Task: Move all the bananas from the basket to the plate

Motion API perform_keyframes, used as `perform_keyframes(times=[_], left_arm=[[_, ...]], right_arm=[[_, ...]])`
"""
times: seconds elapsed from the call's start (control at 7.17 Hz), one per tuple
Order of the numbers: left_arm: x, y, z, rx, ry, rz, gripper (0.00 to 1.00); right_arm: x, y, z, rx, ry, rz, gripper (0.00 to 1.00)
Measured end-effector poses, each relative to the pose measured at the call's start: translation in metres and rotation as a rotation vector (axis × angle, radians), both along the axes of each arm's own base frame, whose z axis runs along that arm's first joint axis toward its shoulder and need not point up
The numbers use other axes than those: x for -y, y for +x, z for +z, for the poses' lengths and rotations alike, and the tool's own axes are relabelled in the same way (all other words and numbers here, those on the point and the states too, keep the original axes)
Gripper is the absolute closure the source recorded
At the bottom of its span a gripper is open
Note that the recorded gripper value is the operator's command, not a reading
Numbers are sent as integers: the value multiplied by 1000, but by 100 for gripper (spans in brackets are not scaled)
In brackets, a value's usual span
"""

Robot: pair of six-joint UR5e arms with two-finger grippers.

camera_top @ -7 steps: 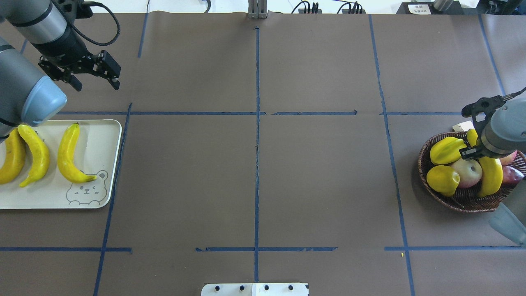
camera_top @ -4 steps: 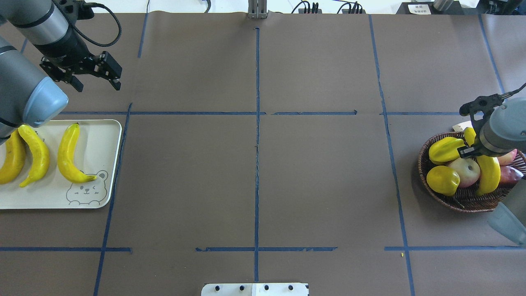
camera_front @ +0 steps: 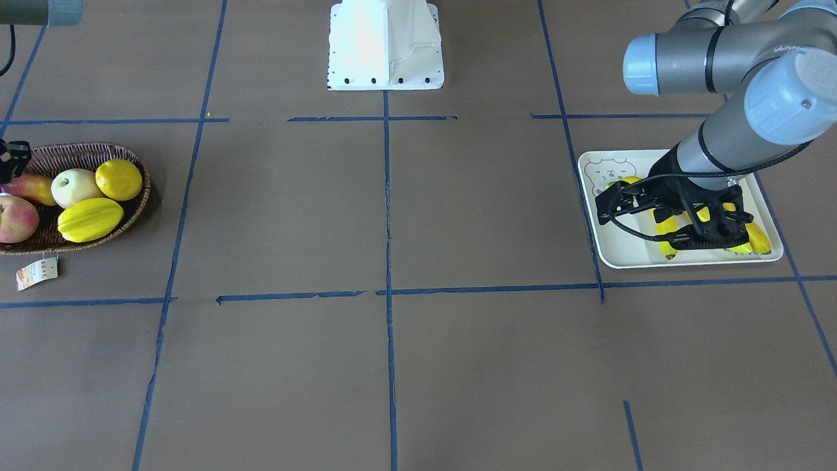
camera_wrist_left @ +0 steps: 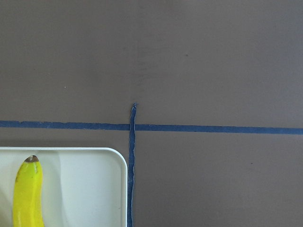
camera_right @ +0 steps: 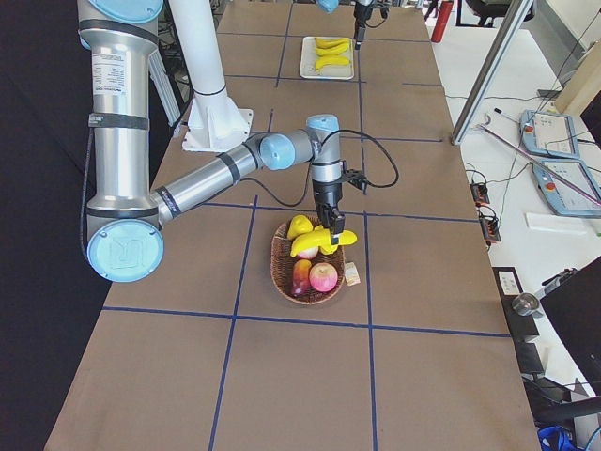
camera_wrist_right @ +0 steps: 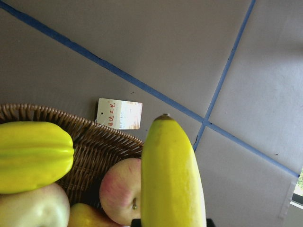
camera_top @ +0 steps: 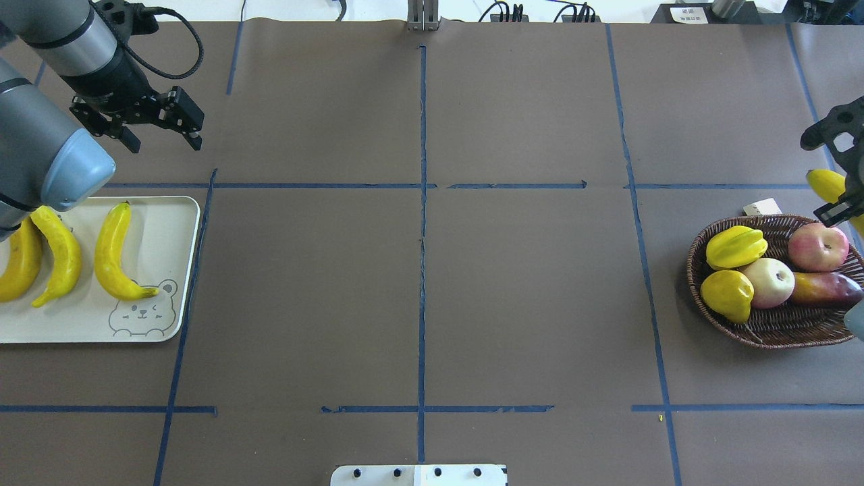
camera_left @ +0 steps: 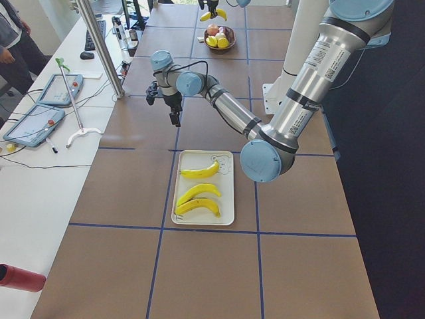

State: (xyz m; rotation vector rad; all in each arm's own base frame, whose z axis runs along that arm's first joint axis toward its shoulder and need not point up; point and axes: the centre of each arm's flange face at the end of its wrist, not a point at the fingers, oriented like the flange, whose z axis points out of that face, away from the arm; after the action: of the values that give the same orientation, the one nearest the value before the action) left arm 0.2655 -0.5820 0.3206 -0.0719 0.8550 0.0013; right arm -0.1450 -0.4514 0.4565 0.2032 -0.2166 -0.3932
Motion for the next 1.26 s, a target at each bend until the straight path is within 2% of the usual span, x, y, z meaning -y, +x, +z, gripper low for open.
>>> perform_keyframes(times=[0.28,0.56,0.7,0.98,1.26], left_arm=[[1,1,-6,-20,20,-11,0],[0,8,-19,-80,39,-67,0],[1,13,-26,-120,37,-109,0],[9,23,-35,-210,12,-199,0],[16,41,-52,-310,-22,-264,0]], right_arm=[[28,-18,-51,46,71,-45,82],[58,-57,-97,151,89,-54,82],[70,-79,-122,214,74,-25,75],[84,-124,-159,349,63,58,76],[93,-168,-166,565,57,169,76]])
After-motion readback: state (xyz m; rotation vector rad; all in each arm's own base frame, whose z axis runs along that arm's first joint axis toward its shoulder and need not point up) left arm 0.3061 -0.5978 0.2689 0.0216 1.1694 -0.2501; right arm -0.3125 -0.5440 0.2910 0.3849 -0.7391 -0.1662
